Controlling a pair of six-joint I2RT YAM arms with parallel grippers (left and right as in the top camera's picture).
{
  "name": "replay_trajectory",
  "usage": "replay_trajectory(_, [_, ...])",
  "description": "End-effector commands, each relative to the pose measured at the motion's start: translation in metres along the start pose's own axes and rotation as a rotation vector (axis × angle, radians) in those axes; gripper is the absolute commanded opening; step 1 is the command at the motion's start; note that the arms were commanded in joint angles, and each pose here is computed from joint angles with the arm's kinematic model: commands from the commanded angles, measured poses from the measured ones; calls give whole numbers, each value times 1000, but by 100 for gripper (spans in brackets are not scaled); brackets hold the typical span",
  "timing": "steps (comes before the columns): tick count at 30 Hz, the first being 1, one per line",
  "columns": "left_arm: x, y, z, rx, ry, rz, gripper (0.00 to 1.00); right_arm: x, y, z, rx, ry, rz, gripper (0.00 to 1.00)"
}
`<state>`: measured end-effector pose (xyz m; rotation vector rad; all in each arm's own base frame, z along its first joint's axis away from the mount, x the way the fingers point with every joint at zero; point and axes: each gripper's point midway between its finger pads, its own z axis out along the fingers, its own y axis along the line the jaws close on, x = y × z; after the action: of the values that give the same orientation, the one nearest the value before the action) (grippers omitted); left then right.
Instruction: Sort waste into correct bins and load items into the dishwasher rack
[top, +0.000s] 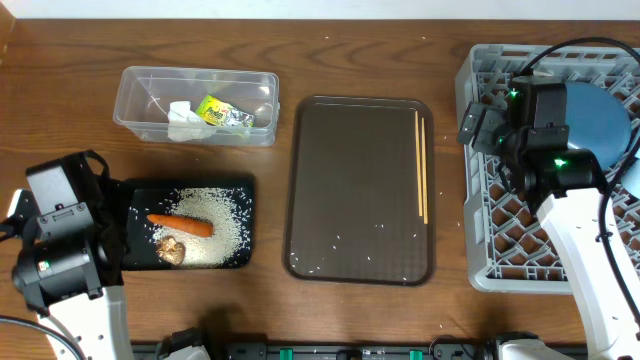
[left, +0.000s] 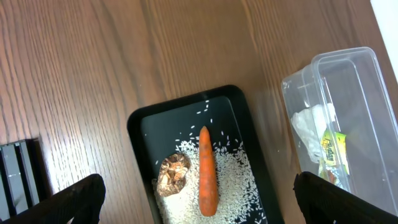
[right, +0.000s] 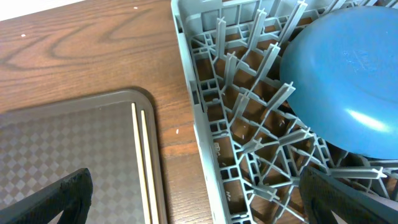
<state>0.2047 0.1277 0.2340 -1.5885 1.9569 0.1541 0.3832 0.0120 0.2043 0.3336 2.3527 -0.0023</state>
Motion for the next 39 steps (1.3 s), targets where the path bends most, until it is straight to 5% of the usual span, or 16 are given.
replay_trajectory(1, [-4, 4, 2, -30, -19, 5, 98, 1, 15, -3, -87, 17, 65, 99])
replay_trajectory(11, [-4, 4, 3, -32, -17, 6, 98, 26, 130, -53, -748, 241, 130, 99])
replay_trajectory(13, [-4, 4, 3, -32, -17, 6, 98, 33, 135, -47, -688, 242, 127, 93])
replay_trajectory(19, [-4, 4, 3, -32, -17, 6, 98, 76, 143, -9, -400, 263, 43, 96])
replay_trajectory(24, [-4, 4, 3, -32, -17, 6, 98, 110, 136, 39, -183, 325, 136, 93])
replay_trajectory(39, [-4, 4, 3, -32, -17, 6, 98, 83, 111, 87, -215, 526, -51, 99])
